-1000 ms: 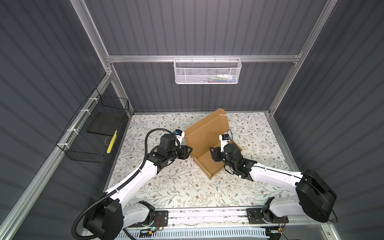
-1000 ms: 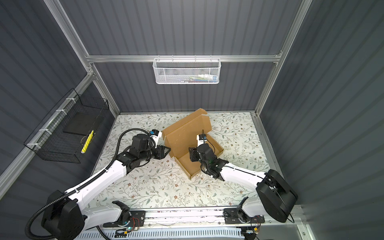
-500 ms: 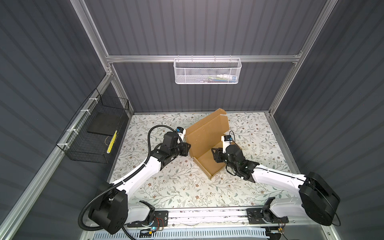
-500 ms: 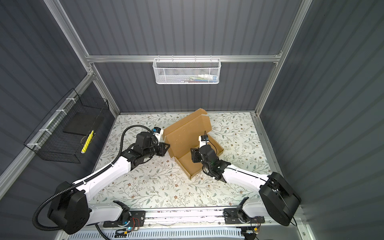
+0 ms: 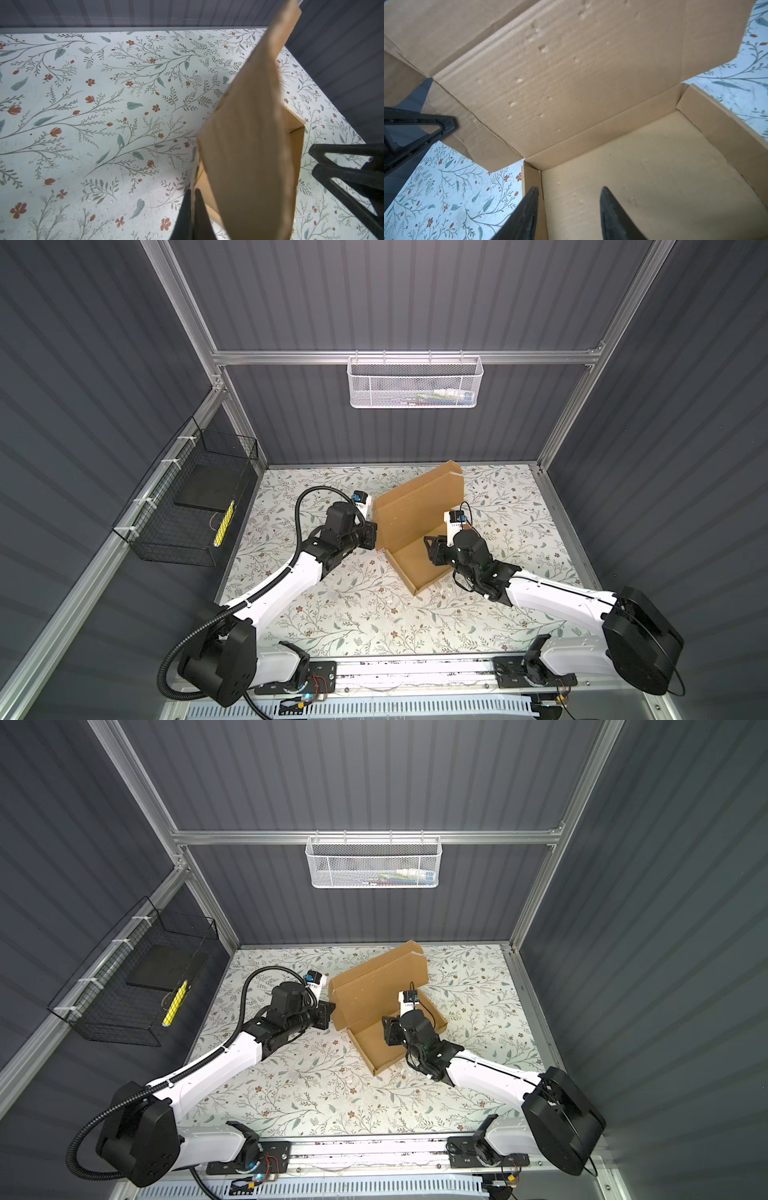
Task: Fold the paper box
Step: 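Release the tray and pull the right gripper back while the left gripper holds the lid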
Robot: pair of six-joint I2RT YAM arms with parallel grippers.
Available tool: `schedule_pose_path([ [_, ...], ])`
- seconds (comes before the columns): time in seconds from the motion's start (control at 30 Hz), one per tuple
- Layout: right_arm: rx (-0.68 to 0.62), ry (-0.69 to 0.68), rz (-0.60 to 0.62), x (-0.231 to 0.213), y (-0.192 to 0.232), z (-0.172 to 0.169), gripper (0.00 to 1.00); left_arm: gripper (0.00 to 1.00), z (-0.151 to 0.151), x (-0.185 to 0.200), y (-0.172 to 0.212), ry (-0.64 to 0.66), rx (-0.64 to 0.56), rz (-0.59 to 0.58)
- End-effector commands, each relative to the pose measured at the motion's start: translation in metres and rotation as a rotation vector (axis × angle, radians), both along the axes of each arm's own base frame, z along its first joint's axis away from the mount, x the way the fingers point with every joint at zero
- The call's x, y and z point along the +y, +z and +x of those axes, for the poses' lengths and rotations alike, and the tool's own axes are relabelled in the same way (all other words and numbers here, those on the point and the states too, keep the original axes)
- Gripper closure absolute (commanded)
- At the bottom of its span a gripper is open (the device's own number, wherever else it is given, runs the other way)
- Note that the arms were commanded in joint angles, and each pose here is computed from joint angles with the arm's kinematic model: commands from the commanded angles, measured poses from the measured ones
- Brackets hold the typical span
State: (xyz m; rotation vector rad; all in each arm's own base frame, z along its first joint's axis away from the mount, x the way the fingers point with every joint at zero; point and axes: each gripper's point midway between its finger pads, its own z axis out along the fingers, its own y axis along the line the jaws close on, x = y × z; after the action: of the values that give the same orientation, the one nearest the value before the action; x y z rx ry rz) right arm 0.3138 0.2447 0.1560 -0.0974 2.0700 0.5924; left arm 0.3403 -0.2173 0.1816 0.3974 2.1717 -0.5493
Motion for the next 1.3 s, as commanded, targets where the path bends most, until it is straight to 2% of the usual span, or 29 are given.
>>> schedule_pose_path([
  [0.0, -0.024, -0.007, -0.014, -0.008, 0.012, 0.003, 0.50, 1.00, 0.005, 0.000, 0.007, -0.011, -0.049, 0.035],
  [0.2, -0.055, -0.032, -0.035, -0.036, 0.030, 0.010, 0.49, 1.00, 0.005, 0.002, 0.014, -0.053, -0.119, 0.090],
  [0.4, -0.084, -0.111, -0.082, -0.086, 0.056, 0.024, 0.48, 1.00, 0.001, 0.000, 0.018, -0.109, -0.167, 0.120],
  [0.53, -0.115, -0.127, -0.123, -0.113, 0.072, 0.033, 0.43, 1.00, -0.002, 0.000, 0.023, -0.142, -0.189, 0.111],
  [0.73, -0.064, -0.084, -0.204, -0.129, 0.071, 0.051, 0.39, 1.00, -0.004, 0.005, 0.027, -0.176, -0.194, 0.043],
  [1.0, -0.047, -0.024, -0.240, -0.137, 0.069, 0.082, 0.37, 1.00, -0.010, 0.010, 0.030, -0.199, -0.200, 0.019],
  [1.27, -0.037, 0.072, -0.198, -0.136, 0.064, 0.103, 0.35, 1.00, -0.013, 0.008, 0.033, -0.226, -0.203, 0.002],
])
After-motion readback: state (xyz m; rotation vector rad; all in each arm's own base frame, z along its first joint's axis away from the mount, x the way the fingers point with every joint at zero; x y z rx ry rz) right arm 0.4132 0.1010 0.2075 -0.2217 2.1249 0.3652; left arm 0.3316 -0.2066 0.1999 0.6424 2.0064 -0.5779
